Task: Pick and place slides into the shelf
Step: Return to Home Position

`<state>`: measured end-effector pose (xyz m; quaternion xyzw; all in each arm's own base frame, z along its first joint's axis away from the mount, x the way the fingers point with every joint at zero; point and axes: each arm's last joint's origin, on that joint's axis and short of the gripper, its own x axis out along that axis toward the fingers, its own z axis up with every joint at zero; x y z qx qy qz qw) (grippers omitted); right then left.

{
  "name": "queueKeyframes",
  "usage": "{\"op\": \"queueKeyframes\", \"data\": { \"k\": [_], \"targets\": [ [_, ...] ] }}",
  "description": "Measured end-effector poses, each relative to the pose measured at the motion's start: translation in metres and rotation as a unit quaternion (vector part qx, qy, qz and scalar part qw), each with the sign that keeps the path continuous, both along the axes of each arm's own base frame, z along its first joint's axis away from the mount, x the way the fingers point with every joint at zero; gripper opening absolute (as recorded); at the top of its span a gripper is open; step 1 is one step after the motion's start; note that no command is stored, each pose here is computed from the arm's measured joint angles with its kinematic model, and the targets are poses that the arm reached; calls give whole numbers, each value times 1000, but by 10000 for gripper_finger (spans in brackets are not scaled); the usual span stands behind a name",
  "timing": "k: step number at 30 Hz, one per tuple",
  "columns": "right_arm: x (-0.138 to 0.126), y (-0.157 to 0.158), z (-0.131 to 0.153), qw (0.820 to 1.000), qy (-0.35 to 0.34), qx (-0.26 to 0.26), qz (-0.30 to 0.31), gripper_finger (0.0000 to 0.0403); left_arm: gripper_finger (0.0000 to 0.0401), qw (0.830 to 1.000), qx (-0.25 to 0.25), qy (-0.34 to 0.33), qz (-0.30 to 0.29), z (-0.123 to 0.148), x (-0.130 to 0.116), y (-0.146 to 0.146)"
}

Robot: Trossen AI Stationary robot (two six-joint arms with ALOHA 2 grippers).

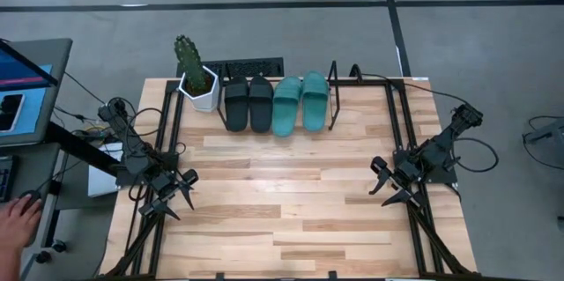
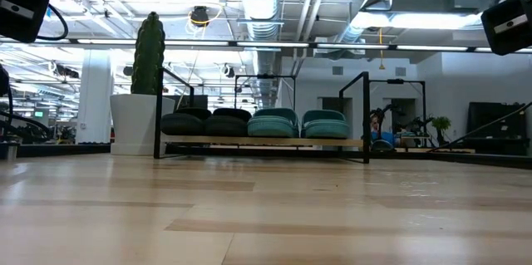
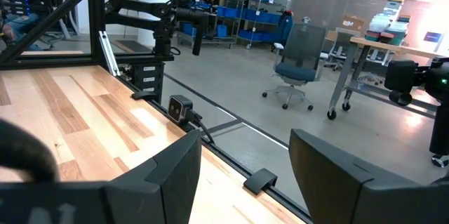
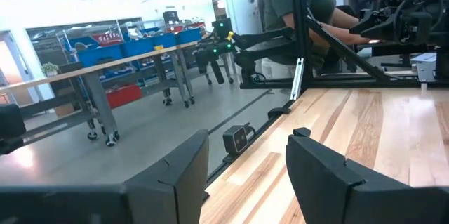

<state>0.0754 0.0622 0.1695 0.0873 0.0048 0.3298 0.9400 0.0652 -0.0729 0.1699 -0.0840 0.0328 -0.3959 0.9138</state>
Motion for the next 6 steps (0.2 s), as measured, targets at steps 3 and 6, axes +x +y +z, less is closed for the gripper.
{"op": "queueKeyframes", "data": {
  "k": [3, 6],
  "targets": [
    [0, 0, 0, 1000, 0, 0, 0, 178, 204, 1000, 0, 0, 0, 0, 0, 0],
    [0, 0, 0, 1000, 0, 0, 0, 177, 204, 1000, 0, 0, 0, 0, 0, 0]
  ]
}}
